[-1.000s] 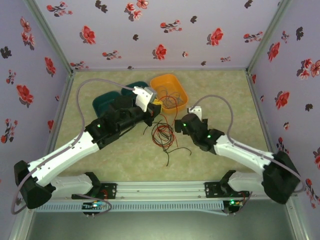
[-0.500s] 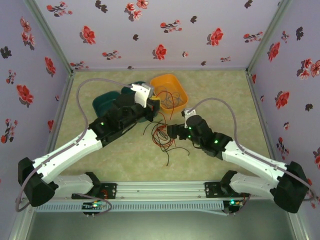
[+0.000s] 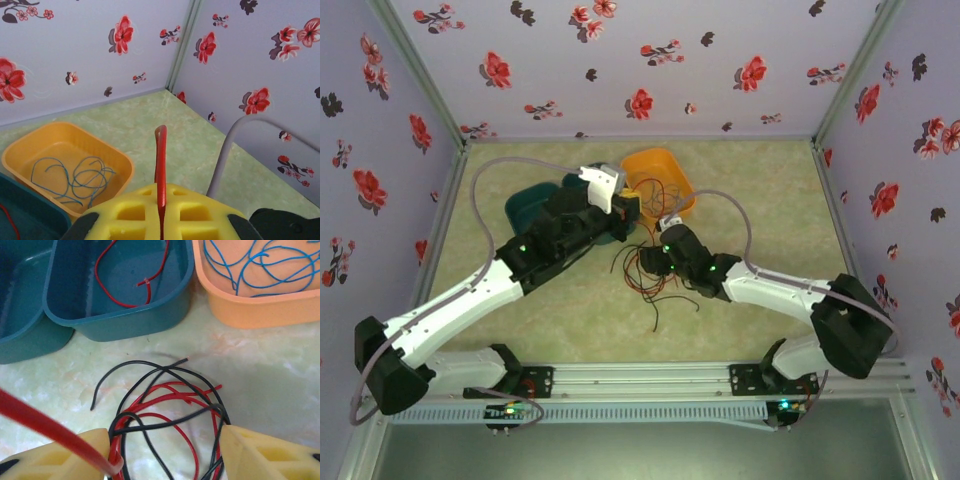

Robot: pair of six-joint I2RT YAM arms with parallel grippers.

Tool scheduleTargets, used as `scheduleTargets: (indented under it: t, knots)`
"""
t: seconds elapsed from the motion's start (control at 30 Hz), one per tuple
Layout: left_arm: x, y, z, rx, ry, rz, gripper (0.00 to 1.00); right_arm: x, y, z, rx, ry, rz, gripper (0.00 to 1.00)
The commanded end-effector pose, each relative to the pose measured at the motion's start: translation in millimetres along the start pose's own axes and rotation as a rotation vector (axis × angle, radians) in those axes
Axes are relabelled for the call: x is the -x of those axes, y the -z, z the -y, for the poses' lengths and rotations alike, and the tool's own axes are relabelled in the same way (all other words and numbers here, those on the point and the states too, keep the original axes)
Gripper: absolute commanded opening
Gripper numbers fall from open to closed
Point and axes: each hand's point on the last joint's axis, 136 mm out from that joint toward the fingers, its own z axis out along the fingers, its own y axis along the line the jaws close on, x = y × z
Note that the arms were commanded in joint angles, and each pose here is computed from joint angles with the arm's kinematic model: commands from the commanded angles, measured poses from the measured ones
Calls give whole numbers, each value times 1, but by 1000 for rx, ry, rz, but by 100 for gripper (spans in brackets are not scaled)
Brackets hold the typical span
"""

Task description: Untangle the cables

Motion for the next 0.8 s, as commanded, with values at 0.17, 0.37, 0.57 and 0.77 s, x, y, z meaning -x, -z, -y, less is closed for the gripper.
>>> scheduleTargets:
  t: [0.17, 0.37, 0.57, 0.77]
  knots:
    - [52, 22, -7, 36, -54, 145, 0, -18, 0, 8, -13, -40, -18, 48]
    - [74, 38, -24, 132, -96, 196, 0, -36, 13, 32, -89, -80, -21, 38]
    - [88, 47, -31, 164, -111, 230, 0, -44, 22, 49, -137, -94, -21, 46]
    - [99, 52, -29, 163, -123, 261, 0, -47, 25, 63, -172, -118, -20, 37]
